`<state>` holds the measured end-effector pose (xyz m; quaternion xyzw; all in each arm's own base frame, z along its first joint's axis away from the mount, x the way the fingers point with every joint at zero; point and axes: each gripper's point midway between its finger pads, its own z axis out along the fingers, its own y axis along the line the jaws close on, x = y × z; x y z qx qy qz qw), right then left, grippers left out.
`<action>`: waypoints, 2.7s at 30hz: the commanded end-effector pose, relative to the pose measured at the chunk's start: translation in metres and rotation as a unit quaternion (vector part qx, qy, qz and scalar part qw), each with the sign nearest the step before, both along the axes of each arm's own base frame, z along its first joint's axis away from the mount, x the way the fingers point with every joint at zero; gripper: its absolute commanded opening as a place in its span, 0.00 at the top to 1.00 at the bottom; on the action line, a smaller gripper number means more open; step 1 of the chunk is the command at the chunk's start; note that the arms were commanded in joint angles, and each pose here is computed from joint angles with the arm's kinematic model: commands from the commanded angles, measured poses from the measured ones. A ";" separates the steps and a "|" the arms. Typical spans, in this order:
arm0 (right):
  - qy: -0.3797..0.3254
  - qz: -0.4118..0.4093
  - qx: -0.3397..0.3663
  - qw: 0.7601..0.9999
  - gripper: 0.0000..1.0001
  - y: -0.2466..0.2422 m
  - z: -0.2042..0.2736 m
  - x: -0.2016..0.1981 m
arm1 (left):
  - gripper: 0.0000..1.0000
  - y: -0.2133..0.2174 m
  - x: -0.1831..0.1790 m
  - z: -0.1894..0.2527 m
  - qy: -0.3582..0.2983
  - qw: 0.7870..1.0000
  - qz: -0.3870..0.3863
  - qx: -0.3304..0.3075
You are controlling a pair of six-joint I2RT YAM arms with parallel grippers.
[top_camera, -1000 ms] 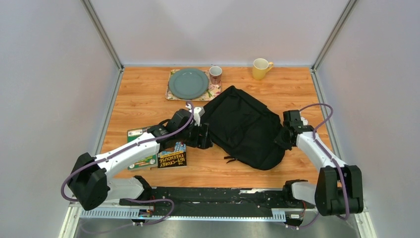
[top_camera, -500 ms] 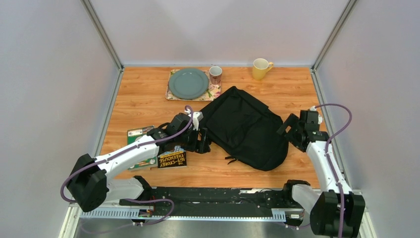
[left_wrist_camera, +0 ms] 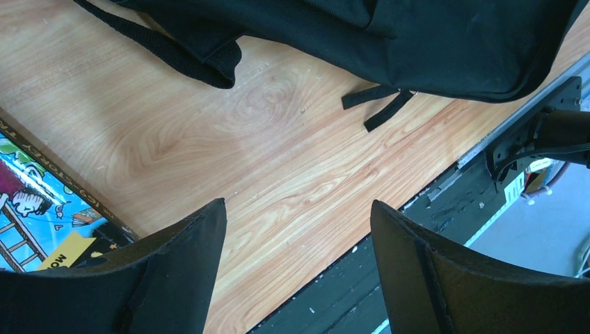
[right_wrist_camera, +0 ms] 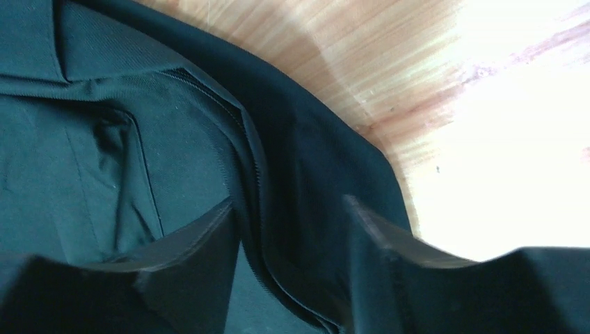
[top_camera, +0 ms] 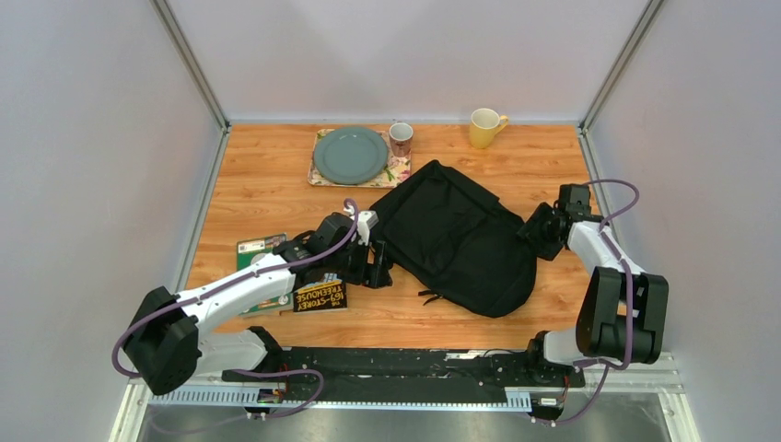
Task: Pack the student bag
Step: Unzip the student bag at the center of the board.
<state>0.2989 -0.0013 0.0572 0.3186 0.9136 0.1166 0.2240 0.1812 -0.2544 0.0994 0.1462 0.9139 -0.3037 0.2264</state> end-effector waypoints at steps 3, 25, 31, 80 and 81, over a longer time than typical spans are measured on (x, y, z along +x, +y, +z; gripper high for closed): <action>-0.061 0.036 0.031 0.997 0.79 0.011 0.016 0.025 | 0.17 -0.003 0.000 0.004 -0.002 1.000 -0.001 -0.015; -0.063 0.101 -0.116 0.986 0.99 0.039 0.022 -0.015 | 0.14 -0.041 0.045 0.001 -0.011 0.985 0.103 -0.140; -0.069 0.110 -0.099 0.987 0.96 0.047 0.028 -0.013 | 0.14 -0.049 0.050 -0.021 0.011 0.977 0.127 -0.169; -0.149 0.251 0.185 0.938 0.38 0.195 0.149 -0.131 | 1.00 -0.030 0.079 0.058 -0.113 0.961 0.221 -0.119; -0.159 0.267 0.206 0.928 0.38 0.207 0.146 -0.144 | 1.00 -0.031 0.078 0.058 -0.111 0.961 0.221 -0.121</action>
